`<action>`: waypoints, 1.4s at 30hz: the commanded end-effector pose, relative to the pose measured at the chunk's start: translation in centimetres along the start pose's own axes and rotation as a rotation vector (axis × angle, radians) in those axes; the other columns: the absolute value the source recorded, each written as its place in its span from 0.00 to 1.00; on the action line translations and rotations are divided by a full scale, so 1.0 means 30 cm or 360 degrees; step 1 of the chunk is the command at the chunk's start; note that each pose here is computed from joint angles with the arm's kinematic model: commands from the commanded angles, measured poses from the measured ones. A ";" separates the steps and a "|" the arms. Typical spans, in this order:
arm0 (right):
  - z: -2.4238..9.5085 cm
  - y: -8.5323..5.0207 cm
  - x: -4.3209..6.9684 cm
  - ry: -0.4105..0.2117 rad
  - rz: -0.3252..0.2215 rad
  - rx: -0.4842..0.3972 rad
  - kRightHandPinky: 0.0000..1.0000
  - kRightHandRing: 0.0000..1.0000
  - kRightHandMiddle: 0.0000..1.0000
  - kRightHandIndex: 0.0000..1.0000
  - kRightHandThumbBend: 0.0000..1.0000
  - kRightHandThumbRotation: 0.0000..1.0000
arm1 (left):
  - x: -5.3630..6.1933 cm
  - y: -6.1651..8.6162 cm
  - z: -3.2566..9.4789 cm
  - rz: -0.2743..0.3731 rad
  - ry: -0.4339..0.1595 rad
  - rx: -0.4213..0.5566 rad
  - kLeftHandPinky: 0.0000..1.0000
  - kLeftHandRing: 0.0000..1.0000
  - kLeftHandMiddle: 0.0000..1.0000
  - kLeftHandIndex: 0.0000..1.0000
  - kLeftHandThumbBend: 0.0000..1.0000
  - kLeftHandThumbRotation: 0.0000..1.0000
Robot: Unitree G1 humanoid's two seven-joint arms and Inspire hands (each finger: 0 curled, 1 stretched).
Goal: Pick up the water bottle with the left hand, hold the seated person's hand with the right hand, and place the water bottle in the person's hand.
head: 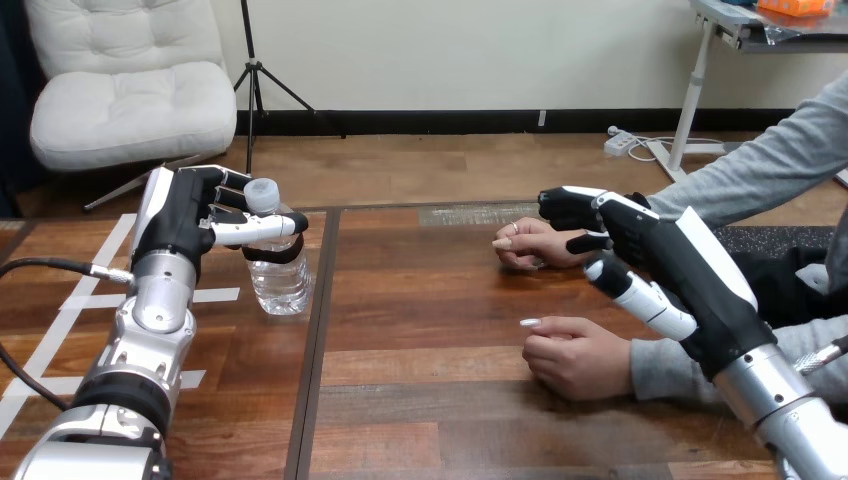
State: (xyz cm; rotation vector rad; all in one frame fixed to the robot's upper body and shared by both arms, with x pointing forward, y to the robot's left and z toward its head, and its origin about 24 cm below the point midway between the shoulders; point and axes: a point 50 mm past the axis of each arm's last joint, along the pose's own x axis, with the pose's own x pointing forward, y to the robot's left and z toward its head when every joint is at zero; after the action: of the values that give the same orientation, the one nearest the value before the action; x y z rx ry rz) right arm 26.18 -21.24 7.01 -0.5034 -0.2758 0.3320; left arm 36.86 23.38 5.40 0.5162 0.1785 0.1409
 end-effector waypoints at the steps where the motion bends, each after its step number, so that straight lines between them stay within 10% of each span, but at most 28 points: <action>1: 0.037 -0.047 0.058 -0.0103 -0.0021 -0.0130 0.75 0.82 0.82 0.81 1.00 0.87 | 0.029 0.051 0.129 0.0078 -0.0249 -0.0006 0.44 0.48 0.50 0.49 0.72 0.00; 42: -0.022 -0.136 0.104 0.0092 0.0096 -0.0673 0.69 0.81 0.84 0.84 1.00 0.73 | 0.024 0.053 0.134 0.0074 -0.0276 -0.0039 0.46 0.49 0.50 0.49 0.72 0.00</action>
State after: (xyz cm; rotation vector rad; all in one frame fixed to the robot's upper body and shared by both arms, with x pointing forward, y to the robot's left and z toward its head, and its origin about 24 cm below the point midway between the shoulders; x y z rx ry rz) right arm 28.89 -23.60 6.97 -0.8954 -0.1965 0.3489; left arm 36.98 23.21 5.82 0.5142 0.1529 0.1323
